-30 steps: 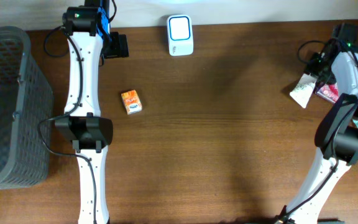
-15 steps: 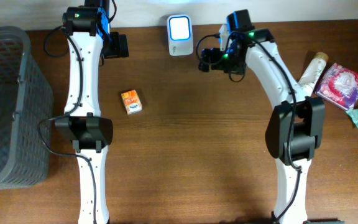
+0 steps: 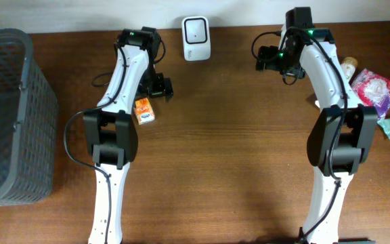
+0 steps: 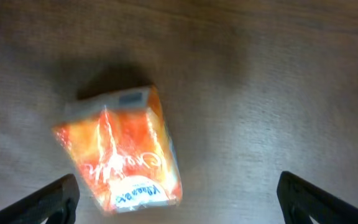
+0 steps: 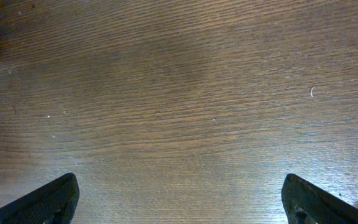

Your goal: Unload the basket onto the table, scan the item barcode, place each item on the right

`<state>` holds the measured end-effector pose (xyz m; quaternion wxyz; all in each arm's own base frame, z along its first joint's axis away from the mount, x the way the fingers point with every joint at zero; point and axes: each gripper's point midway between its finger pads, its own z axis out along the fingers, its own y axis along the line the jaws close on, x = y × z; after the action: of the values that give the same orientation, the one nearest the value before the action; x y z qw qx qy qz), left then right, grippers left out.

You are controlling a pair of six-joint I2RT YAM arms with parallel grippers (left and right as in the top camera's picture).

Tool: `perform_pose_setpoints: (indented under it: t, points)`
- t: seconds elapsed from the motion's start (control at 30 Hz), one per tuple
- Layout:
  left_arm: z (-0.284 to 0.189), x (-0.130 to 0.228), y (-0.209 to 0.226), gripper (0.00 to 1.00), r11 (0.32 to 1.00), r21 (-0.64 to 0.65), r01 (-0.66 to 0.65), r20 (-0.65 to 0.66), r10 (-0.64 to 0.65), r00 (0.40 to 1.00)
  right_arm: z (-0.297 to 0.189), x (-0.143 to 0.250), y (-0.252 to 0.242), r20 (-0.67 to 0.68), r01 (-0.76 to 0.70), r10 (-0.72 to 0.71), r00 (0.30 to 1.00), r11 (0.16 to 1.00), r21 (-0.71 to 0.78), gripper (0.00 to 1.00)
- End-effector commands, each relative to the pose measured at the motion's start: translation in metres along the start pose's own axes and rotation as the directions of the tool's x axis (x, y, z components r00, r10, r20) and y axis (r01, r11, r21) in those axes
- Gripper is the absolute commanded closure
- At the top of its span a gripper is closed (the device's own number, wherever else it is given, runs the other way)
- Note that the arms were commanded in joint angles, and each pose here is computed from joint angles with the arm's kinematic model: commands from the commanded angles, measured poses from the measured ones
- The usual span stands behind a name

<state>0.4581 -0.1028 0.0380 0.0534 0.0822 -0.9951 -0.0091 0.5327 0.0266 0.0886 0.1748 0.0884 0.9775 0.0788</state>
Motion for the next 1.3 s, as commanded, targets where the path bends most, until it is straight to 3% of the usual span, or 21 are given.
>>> perform_pose_setpoints:
  t: [0.0, 0.1, 0.13, 0.17, 0.3, 0.4, 0.47, 0.5, 0.57, 0.63, 0.67, 0.7, 0.73, 0.83, 0.87, 0.97, 1.03, 1.07, 1.1, 1.23, 1.27]
  points:
    - [0.027, -0.003, 0.008, 0.13, 0.998, -0.032, 0.06, -0.001, -0.06, 0.998, -0.003, -0.002, -0.002, 0.009, -0.011, 0.011, 1.0, 1.0, 0.01, 0.01]
    - [0.045, -0.007, 0.0, 0.6, 0.999, -0.024, 0.047, 0.019, -0.047, 0.999, -0.003, -0.002, -0.002, 0.009, -0.01, 0.01, 1.0, 1.0, 0.01, 0.01]
    - [0.045, -0.004, -0.006, 0.92, 0.999, -0.026, 0.033, 0.017, -0.032, 0.999, -0.003, -0.002, -0.002, 0.009, -0.01, 0.01, 1.0, 1.0, 0.01, 0.01]
    - [0.045, 0.0, -0.017, 1.0, 1.0, -0.011, 0.01, 0.01, -0.01, 1.0, -0.003, -0.002, -0.002, 0.009, -0.01, 0.01, 1.0, 1.0, 0.01, 0.01]
    - [0.029, 0.037, -0.11, 1.0, 0.937, 0.261, -0.231, -0.018, 0.244, 0.97, -0.003, -0.002, -0.002, 0.009, -0.01, 0.01, 1.0, 1.0, 0.01, 0.01]
    - [-0.002, 0.057, -0.167, 0.89, 0.858, 0.364, -0.364, 0.061, 0.368, 0.928, -0.003, -0.002, -0.002, 0.009, -0.01, 0.01, 1.0, 1.0, 0.01, 0.01]
    - [-0.037, 0.063, -0.194, 0.11, 0.774, 0.354, -0.525, 0.191, 0.489, 0.851, -0.003, -0.002, -0.002, 0.009, -0.01, 0.01, 1.0, 1.0, 0.01, 0.01]
    - [-0.053, 0.06, -0.193, 0.01, 0.773, 0.344, -0.534, 0.226, 0.484, 0.846, -0.003, -0.002, -0.002, 0.009, -0.011, 0.011, 1.0, 1.0, 0.01, 0.01]
    - [-0.107, 0.032, -0.167, 0.01, 0.799, 0.307, -0.517, 0.345, 0.413, 0.843, -0.003, -0.002, -0.001, 0.009, -0.01, 0.01, 1.0, 1.0, 0.01, 0.01]
    - [-0.141, -0.001, -0.097, 0.03, 0.875, 0.258, -0.409, 0.397, 0.29, 0.871, -0.003, -0.002, -0.002, 0.009, -0.011, 0.011, 1.0, 1.0, 0.01, 0.01]
    - [-0.138, -0.004, -0.081, 0.09, 0.891, 0.255, -0.376, 0.372, 0.269, 0.889, -0.003, -0.002, -0.002, 0.009, -0.01, 0.01, 1.0, 1.0, 0.01, 0.01]
    - [-0.129, -0.006, -0.059, 0.36, 0.908, 0.261, -0.327, 0.318, 0.239, 0.918, -0.003, -0.002, -0.002, 0.009, -0.01, 0.01, 1.0, 1.0, 0.01, 0.01]
    - [-0.118, -0.005, -0.056, 0.42, 0.908, 0.286, -0.307, 0.273, 0.23, 0.934, -0.003, -0.002, -0.002, 0.009, -0.01, 0.01, 1.0, 1.0, 0.01, 0.01]
    - [-0.068, 0.028, -0.078, 0.47, 0.873, 0.362, -0.327, 0.075, 0.322, 0.944, -0.003, -0.002, -0.002, 0.009, -0.011, 0.011, 1.0, 1.0, 0.01, 0.01]
    - [-0.046, 0.047, -0.097, 0.49, 0.816, 0.437, -0.377, 0.02, 0.41, 0.912, -0.003, -0.002, -0.002, 0.009, -0.01, 0.01, 1.0, 1.0, 0.01, 0.01]
    - [-0.013, 0.07, -0.13, 0.47, 0.737, 0.541, -0.405, -0.014, 0.489, 0.872, -0.003, -0.002, -0.002, 0.009, -0.01, 0.01, 1.0, 1.0, 0.01, 0.01]
    - [-0.013, 0.076, -0.143, 0.24, 0.658, 0.602, -0.453, 0.034, 0.545, 0.838, -0.003, -0.002, -0.002, 0.009, -0.01, 0.01, 1.0, 1.0, 0.01, 0.01]
    - [-0.008, 0.077, -0.145, 0.27, 0.652, 0.602, -0.461, 0.037, 0.554, 0.832, -0.003, -0.002, -0.002, 0.009, -0.011, 0.011, 1.0, 1.0, 0.01, 0.01]
    - [-0.002, 0.08, -0.146, 0.41, 0.653, 0.603, -0.459, 0.027, 0.558, 0.83, -0.003, -0.002, -0.002, 0.009, -0.01, 0.01, 1.0, 1.0, 0.01, 0.01]
    - [0.027, 0.082, -0.153, 0.69, 0.643, 0.6, -0.477, 0.038, 0.572, 0.819, -0.003, -0.002, -0.002, 0.009, -0.01, 0.01, 1.0, 1.0, 0.01, 0.01]
    - [0.028, 0.081, -0.154, 0.68, 0.641, 0.599, -0.48, 0.045, 0.572, 0.819, -0.003, -0.002, -0.002, 0.009, -0.01, 0.01, 1.0, 1.0, 0.01, 0.01]
